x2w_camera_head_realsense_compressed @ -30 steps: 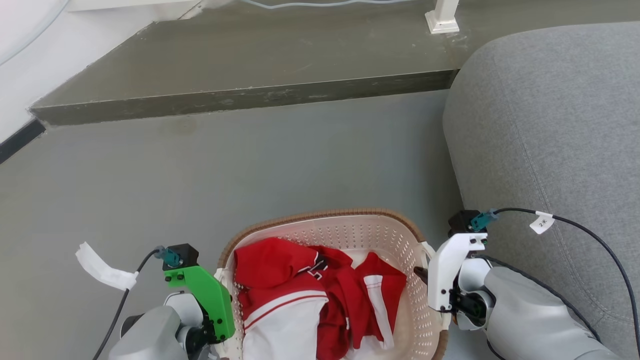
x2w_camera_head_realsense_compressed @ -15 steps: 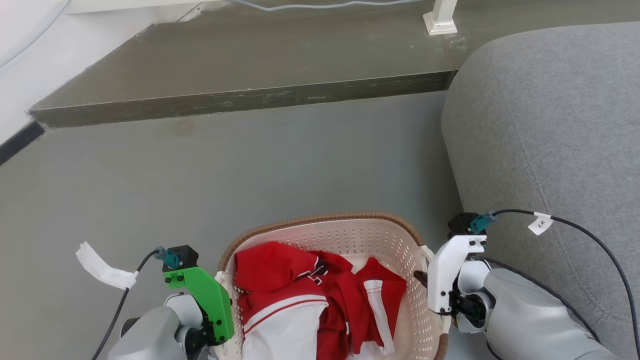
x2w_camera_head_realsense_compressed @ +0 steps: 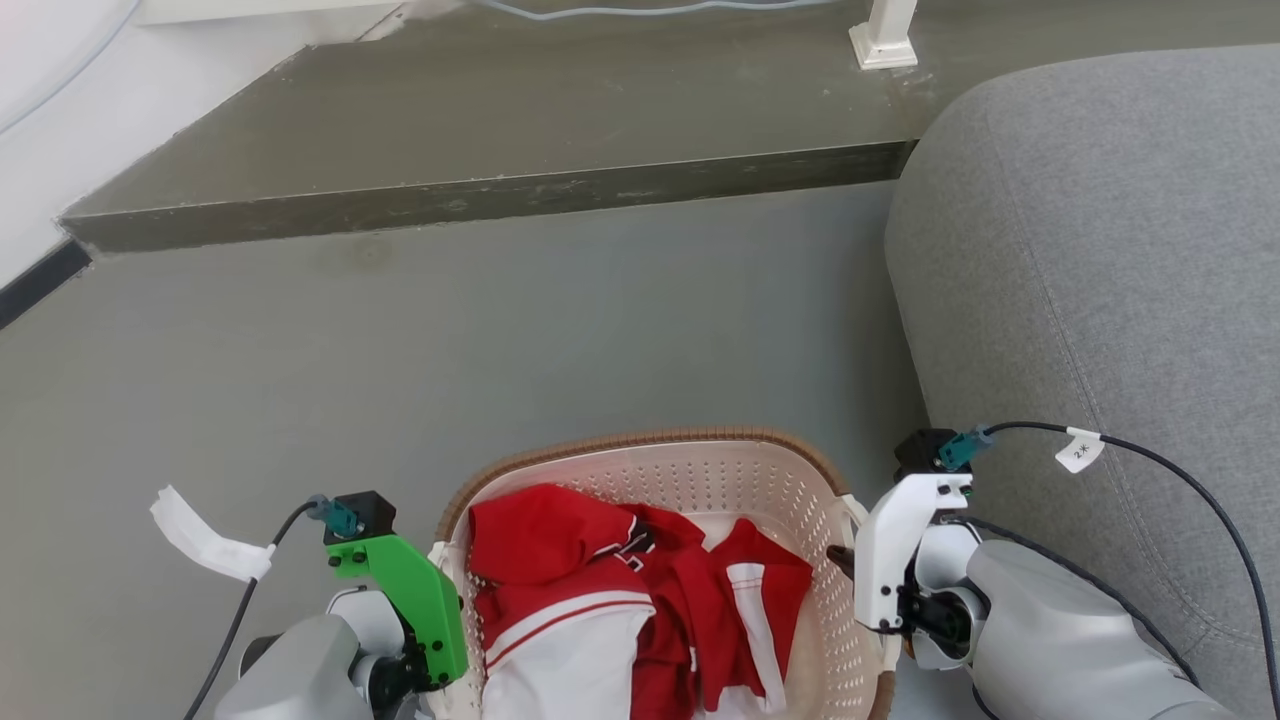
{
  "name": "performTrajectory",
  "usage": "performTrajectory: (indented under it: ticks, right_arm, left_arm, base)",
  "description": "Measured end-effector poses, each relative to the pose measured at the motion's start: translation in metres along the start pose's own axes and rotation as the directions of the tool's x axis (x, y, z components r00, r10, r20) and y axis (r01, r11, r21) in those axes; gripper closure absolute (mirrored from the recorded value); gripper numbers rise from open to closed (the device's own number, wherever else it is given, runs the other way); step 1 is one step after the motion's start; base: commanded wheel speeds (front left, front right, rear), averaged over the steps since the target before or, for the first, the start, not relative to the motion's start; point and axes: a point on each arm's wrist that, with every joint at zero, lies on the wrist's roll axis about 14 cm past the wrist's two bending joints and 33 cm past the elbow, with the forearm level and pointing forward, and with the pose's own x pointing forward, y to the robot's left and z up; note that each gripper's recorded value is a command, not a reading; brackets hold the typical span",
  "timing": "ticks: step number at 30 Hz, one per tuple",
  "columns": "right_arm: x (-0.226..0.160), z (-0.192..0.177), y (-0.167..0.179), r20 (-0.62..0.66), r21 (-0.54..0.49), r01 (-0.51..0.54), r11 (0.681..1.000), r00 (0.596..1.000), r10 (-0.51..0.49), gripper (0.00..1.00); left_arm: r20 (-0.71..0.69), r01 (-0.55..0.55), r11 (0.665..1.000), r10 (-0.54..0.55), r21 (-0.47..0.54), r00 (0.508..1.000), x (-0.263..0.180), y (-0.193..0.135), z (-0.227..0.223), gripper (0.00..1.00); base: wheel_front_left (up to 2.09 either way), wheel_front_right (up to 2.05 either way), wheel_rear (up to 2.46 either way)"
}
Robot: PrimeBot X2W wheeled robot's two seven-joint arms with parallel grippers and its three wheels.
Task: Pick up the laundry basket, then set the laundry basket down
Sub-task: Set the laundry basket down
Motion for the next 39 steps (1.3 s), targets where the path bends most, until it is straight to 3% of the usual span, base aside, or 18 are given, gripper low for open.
performTrajectory:
  ticks: [16,39]
  right_arm:
    - [0.019,0.023,-0.006,0.036,0.003,-0.004,1.000,0.999,0.004,1.00]
    - [0.085,0.045,-0.028,0.046,0.046,-0.020,0.999,0.999,0.018,1.00]
  left_arm:
    - [0.035,0.001,1.000,-0.001,-0.010,0.999,0.017,0.010,0.019,1.00]
    - [0.080,-0.025,0.999,0.027,-0.034,0.996,0.078,0.052,0.051,1.00]
  base:
    - [0.00,0.00,0.00]
    - [0.00,0.00,0.00]
